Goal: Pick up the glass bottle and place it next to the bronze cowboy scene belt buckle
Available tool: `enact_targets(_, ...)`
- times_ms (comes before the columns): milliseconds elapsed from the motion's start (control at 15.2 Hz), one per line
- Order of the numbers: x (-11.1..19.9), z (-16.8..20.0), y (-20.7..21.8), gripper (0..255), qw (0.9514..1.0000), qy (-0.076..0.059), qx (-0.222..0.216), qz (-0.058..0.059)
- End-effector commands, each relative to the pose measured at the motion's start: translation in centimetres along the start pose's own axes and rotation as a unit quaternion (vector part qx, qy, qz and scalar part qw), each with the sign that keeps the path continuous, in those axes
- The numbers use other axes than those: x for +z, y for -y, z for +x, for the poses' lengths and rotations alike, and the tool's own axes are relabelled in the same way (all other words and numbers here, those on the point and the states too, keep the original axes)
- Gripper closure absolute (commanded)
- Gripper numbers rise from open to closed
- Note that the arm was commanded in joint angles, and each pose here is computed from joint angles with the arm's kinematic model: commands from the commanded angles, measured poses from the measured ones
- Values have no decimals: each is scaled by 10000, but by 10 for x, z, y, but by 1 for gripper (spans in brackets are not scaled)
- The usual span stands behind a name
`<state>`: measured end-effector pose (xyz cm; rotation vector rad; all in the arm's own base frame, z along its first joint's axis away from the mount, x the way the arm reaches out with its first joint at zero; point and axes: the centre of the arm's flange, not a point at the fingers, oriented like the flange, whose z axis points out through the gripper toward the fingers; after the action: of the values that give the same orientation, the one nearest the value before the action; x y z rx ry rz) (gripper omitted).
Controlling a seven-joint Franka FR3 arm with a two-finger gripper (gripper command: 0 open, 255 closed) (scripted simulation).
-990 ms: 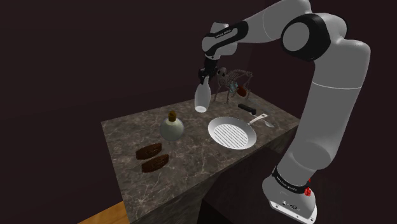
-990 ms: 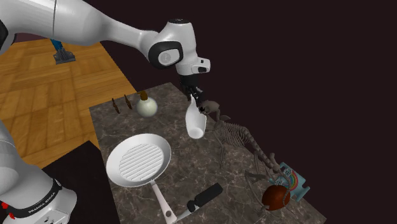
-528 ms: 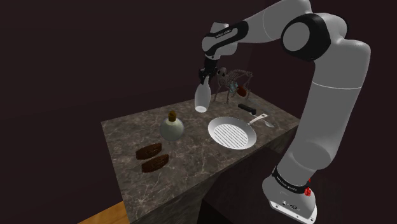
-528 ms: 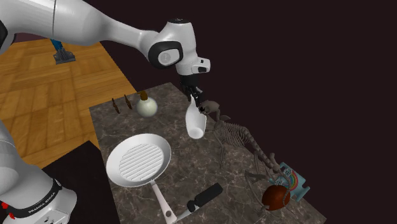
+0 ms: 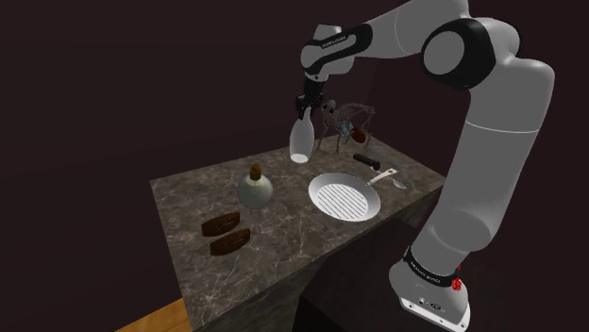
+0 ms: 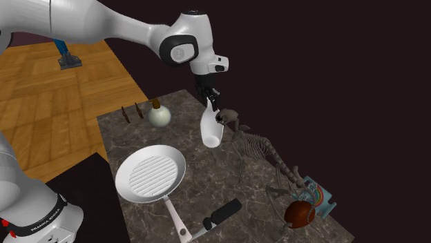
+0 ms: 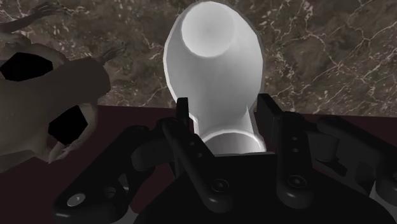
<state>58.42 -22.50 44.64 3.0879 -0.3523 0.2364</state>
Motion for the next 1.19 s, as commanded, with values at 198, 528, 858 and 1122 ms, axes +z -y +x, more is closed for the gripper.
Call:
enact_targets(198,-27,4,0,255,10000,-1,0,0)
enact_targets(528,-53,8,0,255,10000,-1,0,0)
enact_targets(858,-79,12,0,255,10000,-1,0,0)
enact_targets(1122,-100,16,0,255,10000,-1,0,0)
